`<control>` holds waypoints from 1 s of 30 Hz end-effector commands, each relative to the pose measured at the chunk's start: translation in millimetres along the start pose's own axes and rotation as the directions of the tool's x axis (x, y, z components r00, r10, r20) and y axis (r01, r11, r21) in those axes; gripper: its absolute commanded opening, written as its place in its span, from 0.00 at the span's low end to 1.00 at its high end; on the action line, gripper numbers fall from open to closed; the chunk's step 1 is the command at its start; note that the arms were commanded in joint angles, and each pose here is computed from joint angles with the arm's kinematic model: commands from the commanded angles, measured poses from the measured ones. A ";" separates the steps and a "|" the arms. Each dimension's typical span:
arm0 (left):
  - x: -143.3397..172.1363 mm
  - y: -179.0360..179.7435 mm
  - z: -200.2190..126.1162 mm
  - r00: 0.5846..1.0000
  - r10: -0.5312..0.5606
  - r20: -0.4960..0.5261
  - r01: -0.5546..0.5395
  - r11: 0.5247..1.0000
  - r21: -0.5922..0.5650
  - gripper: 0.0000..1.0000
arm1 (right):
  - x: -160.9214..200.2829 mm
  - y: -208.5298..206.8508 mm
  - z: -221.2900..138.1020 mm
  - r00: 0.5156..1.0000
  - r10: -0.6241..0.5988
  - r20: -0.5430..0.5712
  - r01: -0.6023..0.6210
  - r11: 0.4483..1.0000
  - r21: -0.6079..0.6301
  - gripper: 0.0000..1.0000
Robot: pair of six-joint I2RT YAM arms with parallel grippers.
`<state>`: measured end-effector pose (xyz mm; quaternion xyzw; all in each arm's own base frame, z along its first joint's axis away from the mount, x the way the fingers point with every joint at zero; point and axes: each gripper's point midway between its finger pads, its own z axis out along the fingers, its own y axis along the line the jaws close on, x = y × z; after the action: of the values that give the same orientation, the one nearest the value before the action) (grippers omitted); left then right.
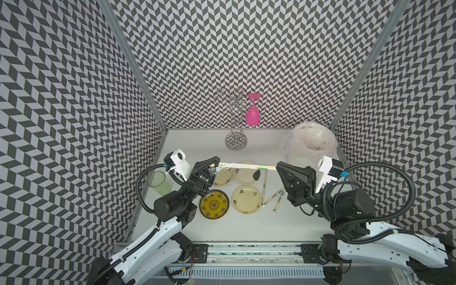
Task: Remove the packaging of disposable chopsticks
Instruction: Remove the packet bag from the disposable chopsticks.
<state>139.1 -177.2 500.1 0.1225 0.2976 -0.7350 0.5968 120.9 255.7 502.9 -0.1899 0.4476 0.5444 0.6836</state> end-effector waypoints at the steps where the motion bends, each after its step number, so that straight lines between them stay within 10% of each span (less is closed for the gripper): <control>1: -6.1 -12.1 -1.2 1.000 0.002 0.019 -0.002 0.999 0.044 0.00 | -18.0 4.0 -0.7 0.999 0.000 0.054 0.001 1.000 -0.014 0.04; 4: -5.6 -11.4 -2.0 1.000 -0.002 0.019 0.001 0.999 0.042 0.00 | -19.5 1.6 -2.5 0.998 -0.002 0.059 0.002 1.000 0.000 0.18; 14: -5.9 -13.8 -1.3 1.000 -0.008 0.020 0.006 0.998 0.059 0.00 | -21.8 -2.3 -6.3 0.998 -0.008 0.070 0.006 1.000 0.022 0.18; 23: -7.1 -14.5 -1.8 1.000 -0.010 0.028 0.008 0.998 0.061 0.00 | -18.9 3.4 -3.3 0.998 -0.004 0.055 0.005 1.000 -0.011 0.00; 30: -12.6 4.0 -15.5 0.996 0.093 0.012 -0.091 0.989 -0.116 0.00 | -51.0 -39.2 -23.3 0.990 -0.086 0.112 0.055 0.965 0.258 0.00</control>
<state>138.9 -167.4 497.5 0.1132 0.3081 -0.7178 0.6140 133.7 233.4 505.4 -0.1488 0.4641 0.5096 0.7091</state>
